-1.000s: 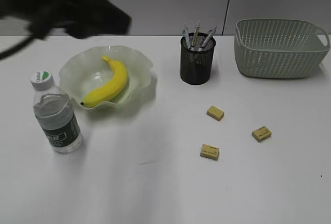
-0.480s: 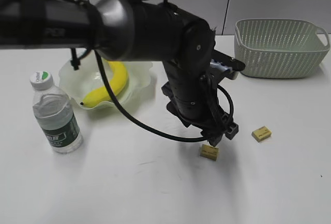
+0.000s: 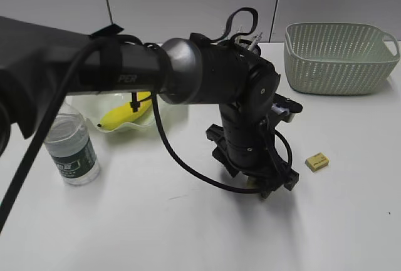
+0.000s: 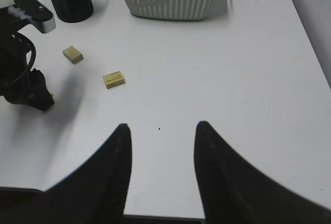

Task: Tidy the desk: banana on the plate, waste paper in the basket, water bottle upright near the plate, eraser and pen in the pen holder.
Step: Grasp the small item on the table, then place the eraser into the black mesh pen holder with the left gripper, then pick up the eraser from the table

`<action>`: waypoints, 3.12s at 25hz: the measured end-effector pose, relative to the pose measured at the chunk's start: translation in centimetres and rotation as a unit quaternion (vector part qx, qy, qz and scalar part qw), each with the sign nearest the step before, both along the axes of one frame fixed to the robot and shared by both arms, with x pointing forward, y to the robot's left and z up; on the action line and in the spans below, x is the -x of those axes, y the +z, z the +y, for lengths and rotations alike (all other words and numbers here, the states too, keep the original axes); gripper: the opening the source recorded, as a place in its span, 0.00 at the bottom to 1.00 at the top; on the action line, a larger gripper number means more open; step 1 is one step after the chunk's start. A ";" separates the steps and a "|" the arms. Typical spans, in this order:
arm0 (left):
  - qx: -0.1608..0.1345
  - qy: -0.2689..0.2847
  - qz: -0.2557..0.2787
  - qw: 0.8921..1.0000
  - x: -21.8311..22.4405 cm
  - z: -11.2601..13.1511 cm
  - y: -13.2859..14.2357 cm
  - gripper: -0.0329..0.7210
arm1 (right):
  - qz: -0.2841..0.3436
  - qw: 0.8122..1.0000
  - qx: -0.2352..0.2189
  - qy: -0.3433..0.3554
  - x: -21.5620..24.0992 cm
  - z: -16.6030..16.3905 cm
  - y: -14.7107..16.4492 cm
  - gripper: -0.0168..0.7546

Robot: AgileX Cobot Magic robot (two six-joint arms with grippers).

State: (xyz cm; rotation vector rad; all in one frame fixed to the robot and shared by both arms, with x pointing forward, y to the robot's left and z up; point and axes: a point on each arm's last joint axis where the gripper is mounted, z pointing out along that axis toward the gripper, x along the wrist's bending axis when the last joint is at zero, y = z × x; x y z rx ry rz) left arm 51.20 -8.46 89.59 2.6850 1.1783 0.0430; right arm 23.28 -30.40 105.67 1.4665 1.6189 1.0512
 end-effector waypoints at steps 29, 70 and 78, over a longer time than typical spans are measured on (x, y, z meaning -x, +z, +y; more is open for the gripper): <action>0.234 0.059 -0.329 0.913 -12.5 4.0 14.7 0.45 | 0.000 1.000 0.000 0.000 0.0 0.0 0.0 0.44; 0.180 0.136 -0.298 0.928 19.9 34.4 21.2 0.70 | 0.000 1.000 0.000 0.000 0.0 0.0 0.0 0.44; 0.224 0.166 -0.298 0.913 25.6 38.8 18.5 0.66 | 0.001 1.000 -0.003 0.002 0.0 0.1 0.0 0.44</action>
